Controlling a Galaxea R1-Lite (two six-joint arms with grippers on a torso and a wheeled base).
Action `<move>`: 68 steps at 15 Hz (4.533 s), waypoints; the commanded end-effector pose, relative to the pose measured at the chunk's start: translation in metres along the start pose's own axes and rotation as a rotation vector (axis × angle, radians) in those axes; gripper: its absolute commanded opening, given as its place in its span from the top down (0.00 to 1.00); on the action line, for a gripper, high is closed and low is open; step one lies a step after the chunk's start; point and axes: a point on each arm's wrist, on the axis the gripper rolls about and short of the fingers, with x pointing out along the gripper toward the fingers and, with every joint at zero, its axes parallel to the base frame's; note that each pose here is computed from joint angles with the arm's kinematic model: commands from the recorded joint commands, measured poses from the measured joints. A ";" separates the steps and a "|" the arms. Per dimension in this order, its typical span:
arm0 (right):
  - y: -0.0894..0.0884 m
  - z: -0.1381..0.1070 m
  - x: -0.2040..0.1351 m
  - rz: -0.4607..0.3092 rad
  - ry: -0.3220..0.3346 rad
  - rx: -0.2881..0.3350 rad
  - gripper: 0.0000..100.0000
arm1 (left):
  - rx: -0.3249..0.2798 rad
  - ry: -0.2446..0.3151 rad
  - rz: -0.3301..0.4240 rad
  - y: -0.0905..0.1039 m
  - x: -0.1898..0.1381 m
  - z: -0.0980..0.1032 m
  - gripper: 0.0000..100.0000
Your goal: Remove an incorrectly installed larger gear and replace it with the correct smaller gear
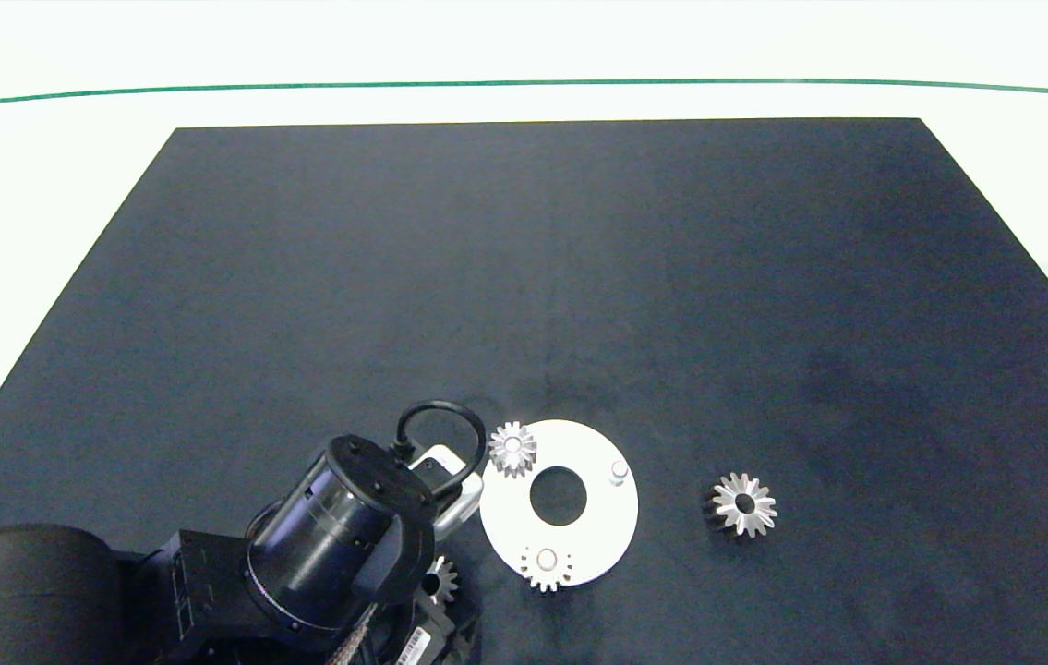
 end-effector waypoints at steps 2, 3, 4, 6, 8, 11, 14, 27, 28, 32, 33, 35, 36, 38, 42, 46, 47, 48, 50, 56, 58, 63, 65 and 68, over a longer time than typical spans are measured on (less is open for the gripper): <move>0.000 0.000 0.000 -0.001 0.004 -0.004 0.00 | -0.024 -0.003 0.006 0.010 -0.005 -0.005 0.02; 0.000 0.000 0.000 -0.001 0.004 -0.005 0.00 | -0.024 -0.008 0.003 0.009 -0.007 -0.005 0.04; 0.000 0.000 0.001 0.000 0.006 -0.006 0.00 | -0.020 -0.008 -0.007 0.008 -0.007 -0.005 0.05; 0.000 0.000 0.001 0.000 0.006 -0.006 0.00 | -0.010 -0.011 -0.034 0.003 -0.008 -0.005 0.10; 0.000 0.000 0.001 0.000 0.006 -0.006 0.00 | -0.016 -0.007 -0.047 -0.003 -0.006 -0.004 0.14; 0.000 0.000 0.001 0.003 0.006 -0.006 0.00 | -0.016 -0.008 -0.048 -0.006 0.001 -0.003 0.20; 0.000 0.000 0.001 0.003 0.006 -0.006 0.00 | -0.009 -0.006 -0.054 -0.009 0.002 -0.003 0.26; 0.000 0.000 0.001 0.007 0.006 -0.006 0.00 | -0.005 -0.030 -0.057 -0.016 0.010 -0.004 0.52; 0.000 -0.001 0.001 0.009 0.004 -0.007 0.00 | -0.003 -0.023 -0.057 -0.016 0.011 -0.005 0.55; 0.000 -0.001 -0.001 0.018 -0.004 -0.006 0.00 | 0.001 -0.016 -0.057 -0.017 0.012 -0.008 0.62; 0.000 -0.001 -0.001 0.020 -0.004 -0.006 0.00 | 0.002 -0.016 -0.058 -0.017 0.012 -0.008 0.64; 0.000 -0.001 -0.001 0.021 -0.005 -0.006 0.00 | 0.011 -0.018 -0.062 -0.018 0.011 -0.009 0.68; 0.000 -0.001 -0.002 0.021 -0.006 -0.006 0.00 | 0.013 -0.016 -0.062 -0.018 0.011 -0.009 0.70; 0.000 -0.001 -0.002 0.021 -0.006 -0.006 0.00 | 0.013 -0.025 -0.062 -0.017 0.009 -0.008 0.74; 0.000 -0.001 -0.002 0.021 -0.006 -0.006 0.00 | 0.016 -0.091 -0.053 -0.008 -0.006 0.003 0.81; 0.000 -0.001 -0.003 0.020 -0.011 -0.006 0.00 | 0.069 -0.113 -0.046 0.005 -0.034 0.021 0.81; 0.000 -0.001 -0.004 0.019 -0.014 -0.007 0.00 | 0.083 -0.092 -0.046 0.006 -0.037 0.019 0.81; 0.000 -0.001 -0.004 0.019 -0.014 -0.012 0.00 | 0.086 -0.078 -0.048 0.005 -0.036 0.016 0.81; 0.000 -0.002 -0.004 0.020 -0.012 -0.023 0.00 | 0.081 -0.052 -0.050 0.004 -0.033 0.009 0.81; 0.000 -0.002 -0.005 0.019 -0.017 -0.022 0.00 | 0.059 -0.069 -0.049 0.005 -0.038 0.008 0.00; -0.001 -0.002 -0.007 0.017 -0.023 -0.023 0.00 | 0.061 -0.067 -0.049 0.005 -0.038 0.007 0.00; 0.000 -0.002 -0.007 0.021 -0.022 -0.029 0.00 | 0.016 -0.025 -0.049 0.004 -0.035 0.004 0.00; 0.000 -0.002 -0.008 0.020 -0.023 -0.029 0.00 | 0.037 0.037 -0.047 0.001 -0.028 0.001 0.00; 0.000 -0.003 -0.007 0.022 -0.017 -0.030 0.00 | 0.017 0.069 -0.046 -0.004 -0.016 0.001 0.00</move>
